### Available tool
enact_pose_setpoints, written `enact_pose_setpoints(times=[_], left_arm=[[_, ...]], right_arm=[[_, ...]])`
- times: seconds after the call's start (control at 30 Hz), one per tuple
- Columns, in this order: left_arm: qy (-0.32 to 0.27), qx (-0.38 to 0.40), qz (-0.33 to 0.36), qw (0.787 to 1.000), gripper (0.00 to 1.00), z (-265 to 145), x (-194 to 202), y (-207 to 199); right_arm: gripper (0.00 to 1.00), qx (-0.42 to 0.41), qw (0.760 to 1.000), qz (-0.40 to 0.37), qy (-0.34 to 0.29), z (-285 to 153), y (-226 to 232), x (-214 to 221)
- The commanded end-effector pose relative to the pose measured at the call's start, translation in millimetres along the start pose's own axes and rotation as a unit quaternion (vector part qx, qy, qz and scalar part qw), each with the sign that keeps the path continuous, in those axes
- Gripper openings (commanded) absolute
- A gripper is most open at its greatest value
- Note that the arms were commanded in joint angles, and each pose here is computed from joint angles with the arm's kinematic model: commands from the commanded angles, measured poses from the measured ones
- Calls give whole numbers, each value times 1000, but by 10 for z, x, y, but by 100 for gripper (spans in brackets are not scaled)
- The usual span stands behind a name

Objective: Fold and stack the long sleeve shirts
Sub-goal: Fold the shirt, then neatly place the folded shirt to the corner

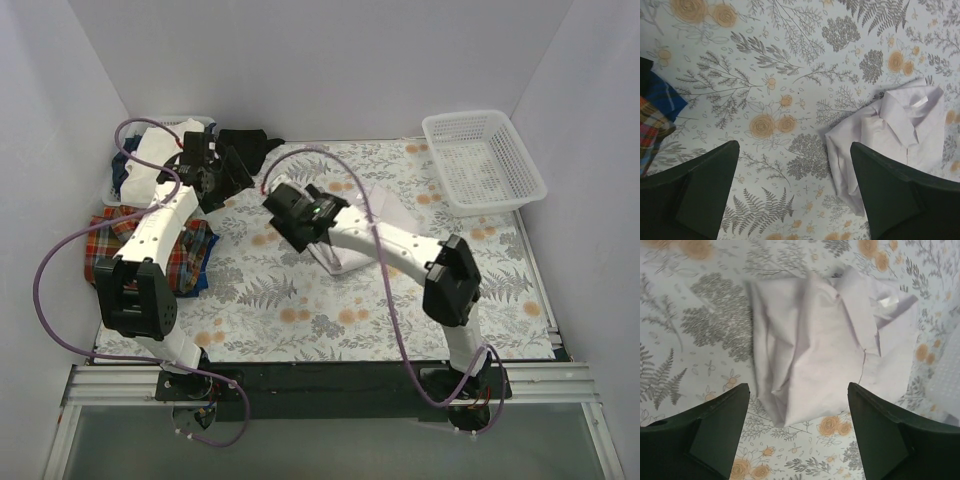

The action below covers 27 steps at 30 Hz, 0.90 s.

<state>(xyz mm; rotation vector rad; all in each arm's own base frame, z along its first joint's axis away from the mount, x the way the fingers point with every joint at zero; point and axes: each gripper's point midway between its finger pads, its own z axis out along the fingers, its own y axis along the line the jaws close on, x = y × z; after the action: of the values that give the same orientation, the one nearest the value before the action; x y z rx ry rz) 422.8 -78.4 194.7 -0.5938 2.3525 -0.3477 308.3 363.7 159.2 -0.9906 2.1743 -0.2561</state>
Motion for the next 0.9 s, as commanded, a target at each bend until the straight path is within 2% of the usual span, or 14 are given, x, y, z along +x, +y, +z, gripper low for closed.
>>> enact_pose_setpoints(times=[0.0,0.13,0.2,0.3,0.4,0.53,0.57,0.6,0.67,0.87], left_arm=[[54,92,-2,994,94,-85,320,-208],[117,165,-17,979,91,13,708,-344],[144,173,-21,974,90,63,929,-346],[167,181,-15,969,89,99,1154,-420],[187,170,-9,967,89,158,1402,-428],[203,176,-7,963,89,224,1661,-488],[213,174,-7,961,90,240,1772,-494],[213,174,-2,961,90,259,1819,-495],[208,178,8,962,93,289,1921,-509],[206,193,20,959,95,368,2106,-519]], right_arm=[[84,-7,981,179,77,140,-850,558],[82,-7,969,224,108,344,-1234,946],[79,1,962,244,125,470,-1410,1089],[68,-37,947,292,131,661,-1478,1160],[59,-91,935,320,119,793,-1380,1122],[47,-182,916,333,127,885,-970,1156],[40,-198,911,335,139,916,-858,1222],[38,-208,906,340,142,933,-793,1250],[35,-241,891,349,162,899,-546,1399],[34,-298,874,350,157,793,-118,1345]])
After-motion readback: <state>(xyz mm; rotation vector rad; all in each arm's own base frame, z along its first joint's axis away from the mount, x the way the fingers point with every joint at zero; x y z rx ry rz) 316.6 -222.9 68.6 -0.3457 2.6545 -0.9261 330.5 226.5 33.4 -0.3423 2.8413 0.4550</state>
